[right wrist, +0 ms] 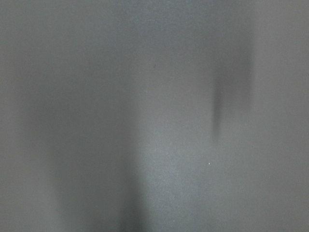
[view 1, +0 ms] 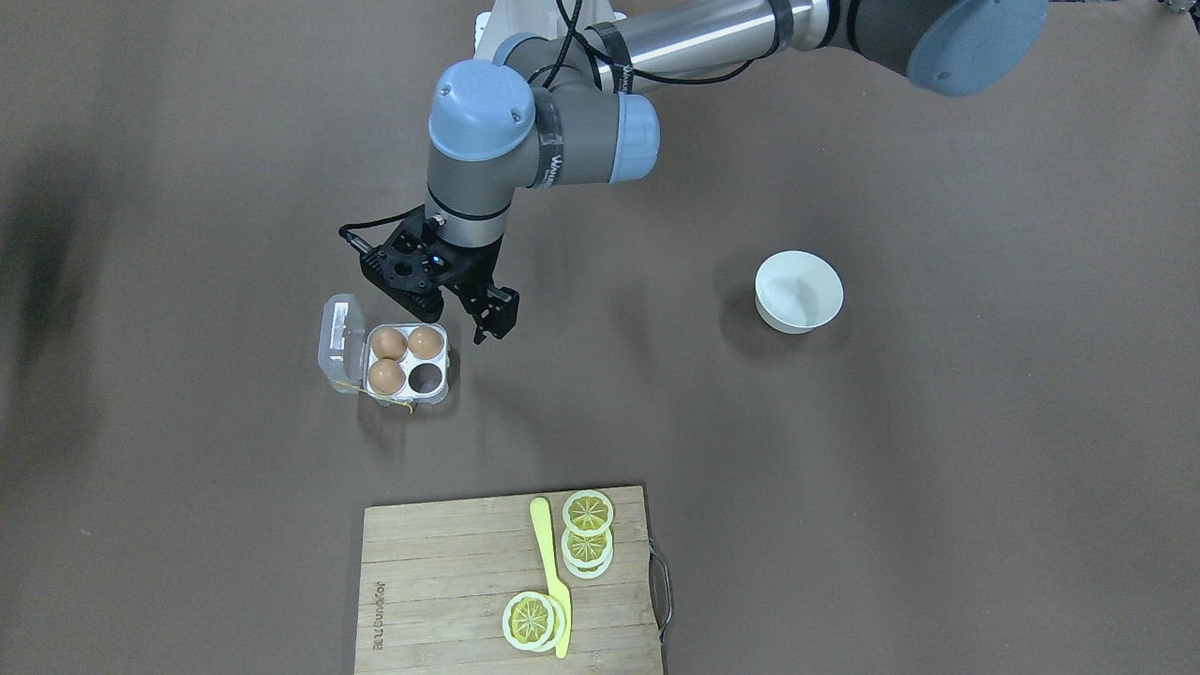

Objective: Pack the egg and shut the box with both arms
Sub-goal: 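Withdraw the left gripper from the box while the right arm moves in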

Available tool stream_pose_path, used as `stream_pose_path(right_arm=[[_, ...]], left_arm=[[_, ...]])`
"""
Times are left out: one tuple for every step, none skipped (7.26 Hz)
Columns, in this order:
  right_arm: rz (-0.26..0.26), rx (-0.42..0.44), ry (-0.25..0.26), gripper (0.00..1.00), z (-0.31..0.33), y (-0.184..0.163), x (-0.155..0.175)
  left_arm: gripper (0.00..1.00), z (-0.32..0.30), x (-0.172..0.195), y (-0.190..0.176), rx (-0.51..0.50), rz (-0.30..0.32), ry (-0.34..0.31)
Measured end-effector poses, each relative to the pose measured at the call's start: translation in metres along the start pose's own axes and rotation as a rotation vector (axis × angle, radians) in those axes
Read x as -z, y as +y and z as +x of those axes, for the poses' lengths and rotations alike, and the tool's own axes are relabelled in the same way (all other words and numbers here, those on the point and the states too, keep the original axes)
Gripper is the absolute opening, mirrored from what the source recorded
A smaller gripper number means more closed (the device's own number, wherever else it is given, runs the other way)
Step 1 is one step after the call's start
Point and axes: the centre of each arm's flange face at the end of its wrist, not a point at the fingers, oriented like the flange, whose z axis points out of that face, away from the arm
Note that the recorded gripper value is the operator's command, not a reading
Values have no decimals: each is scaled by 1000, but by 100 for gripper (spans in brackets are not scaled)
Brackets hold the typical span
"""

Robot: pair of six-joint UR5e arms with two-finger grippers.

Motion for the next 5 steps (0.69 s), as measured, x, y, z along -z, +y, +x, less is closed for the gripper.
stream_pose_path(right_arm=[[-3,2,-30,99,-5,-1,0],[-1,13,-76,89,-13,-2,2],[8,36,-135,77,-22,-4,3],[13,58,-190,65,-32,-6,4],[10,74,-235,51,-46,-9,5]], left_arm=[[98,-31,10,14,18,-22,27],[98,-64,19,30,38,-39,41],[98,-99,31,48,64,-60,41],[98,-128,51,71,78,-85,30],[98,-151,79,101,72,-110,10]])
